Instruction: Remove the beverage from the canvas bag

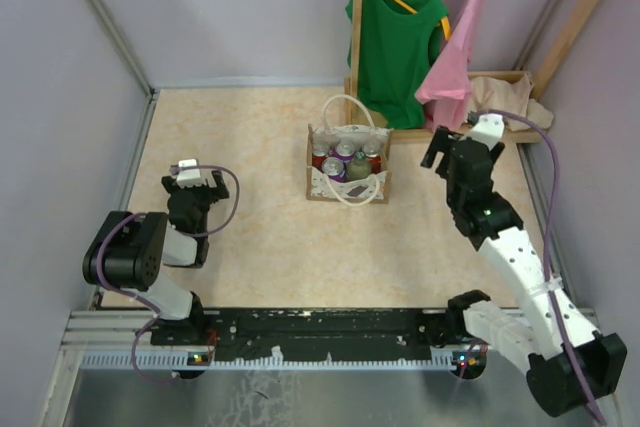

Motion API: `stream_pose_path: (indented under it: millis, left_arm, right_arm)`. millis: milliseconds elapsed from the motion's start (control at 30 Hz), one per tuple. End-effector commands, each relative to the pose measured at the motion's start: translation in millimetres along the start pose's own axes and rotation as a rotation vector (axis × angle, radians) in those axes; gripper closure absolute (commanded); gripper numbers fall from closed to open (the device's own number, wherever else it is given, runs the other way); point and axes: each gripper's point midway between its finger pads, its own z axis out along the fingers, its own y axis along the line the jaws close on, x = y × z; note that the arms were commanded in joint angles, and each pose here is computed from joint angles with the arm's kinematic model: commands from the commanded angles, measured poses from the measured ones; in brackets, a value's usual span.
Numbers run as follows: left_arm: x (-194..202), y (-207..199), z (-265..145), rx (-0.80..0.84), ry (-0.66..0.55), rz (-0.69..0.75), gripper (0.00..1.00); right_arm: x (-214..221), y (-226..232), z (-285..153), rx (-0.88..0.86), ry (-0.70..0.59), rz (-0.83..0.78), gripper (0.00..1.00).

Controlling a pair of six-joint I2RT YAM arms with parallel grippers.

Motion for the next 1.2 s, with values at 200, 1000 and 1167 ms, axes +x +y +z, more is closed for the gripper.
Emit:
stream_pose_path:
  millis: [200, 1000, 1167]
  left_arm:
    - [0, 1, -1, -0.003, -0.004, 0.004, 0.0]
    - [0, 0, -1, -0.002, -0.006, 0.003, 0.0]
    - [0, 1, -1, -0.003, -0.005, 0.004, 0.0]
  right_arm:
    - [-66, 93, -7, -0.247, -0.084, -0.109, 0.68]
    - [40, 202, 7, -0.553, 0.195, -0.352, 0.46]
    - [51, 209, -1, -0.59, 0.212, -0.371, 0.34]
